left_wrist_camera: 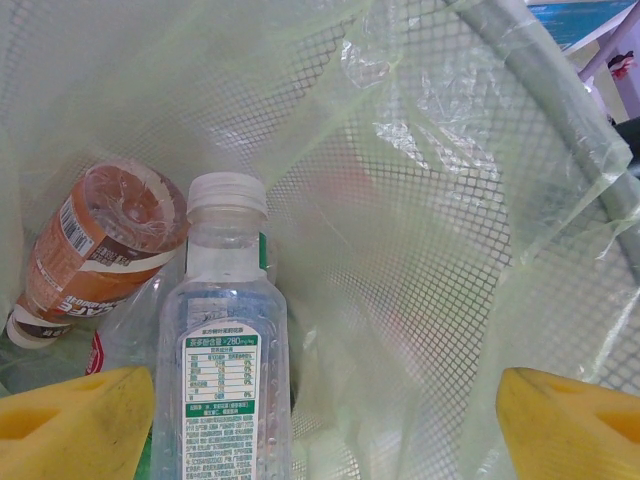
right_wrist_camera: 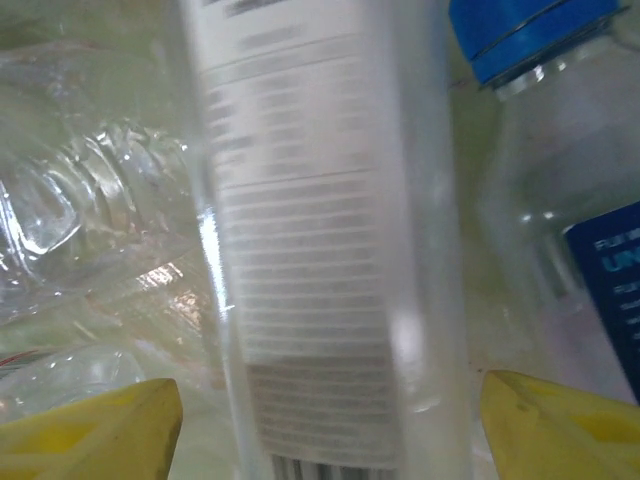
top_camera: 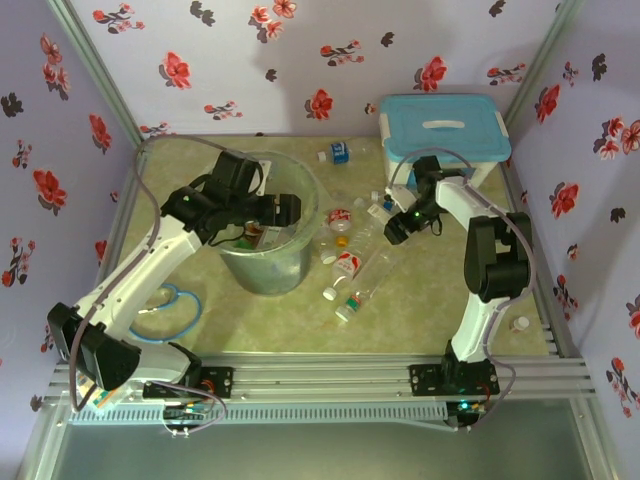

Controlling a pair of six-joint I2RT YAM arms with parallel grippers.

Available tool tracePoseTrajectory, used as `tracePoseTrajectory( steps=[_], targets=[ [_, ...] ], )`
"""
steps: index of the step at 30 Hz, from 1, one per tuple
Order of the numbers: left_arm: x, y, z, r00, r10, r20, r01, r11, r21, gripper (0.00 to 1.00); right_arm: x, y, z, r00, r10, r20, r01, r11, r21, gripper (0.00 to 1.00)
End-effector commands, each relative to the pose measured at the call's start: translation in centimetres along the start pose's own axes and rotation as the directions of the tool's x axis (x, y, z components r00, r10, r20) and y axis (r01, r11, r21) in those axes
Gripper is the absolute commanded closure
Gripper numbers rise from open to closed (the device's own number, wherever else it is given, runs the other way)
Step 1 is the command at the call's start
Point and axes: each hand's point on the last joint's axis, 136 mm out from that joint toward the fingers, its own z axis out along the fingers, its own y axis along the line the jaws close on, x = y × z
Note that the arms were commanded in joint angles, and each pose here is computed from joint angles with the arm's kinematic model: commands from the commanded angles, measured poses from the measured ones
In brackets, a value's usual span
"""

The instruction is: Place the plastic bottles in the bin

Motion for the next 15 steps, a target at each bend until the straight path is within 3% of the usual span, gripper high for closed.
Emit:
tracePoseTrajectory(
  steps=[1,10,15],
  targets=[
    [-1.1,-0.4,-0.4,0.999,0.022,0.038,-0.022,1.0,0.003,0.11,1.8,0.7,0.7,0.996,0.031,-0.079,-0.033,0.999,-0.027,0.2],
    [-1.1,-0.4,-0.6,0.999,0.021,0.043,-0.021,1.0,0.005,0.11,2.4,-0.2,2.0,0.989,0.074,-0.13,-0.073,0.997,0.012,0.21],
    [-1.5,-0.6,-1.2,0.998,0.012,0.061,-0.013,1.0,0.011,0.11,1.0,0.3,0.1,0.996,0.077,-0.043,-0.077,0.997,0.015,0.36]
  ],
)
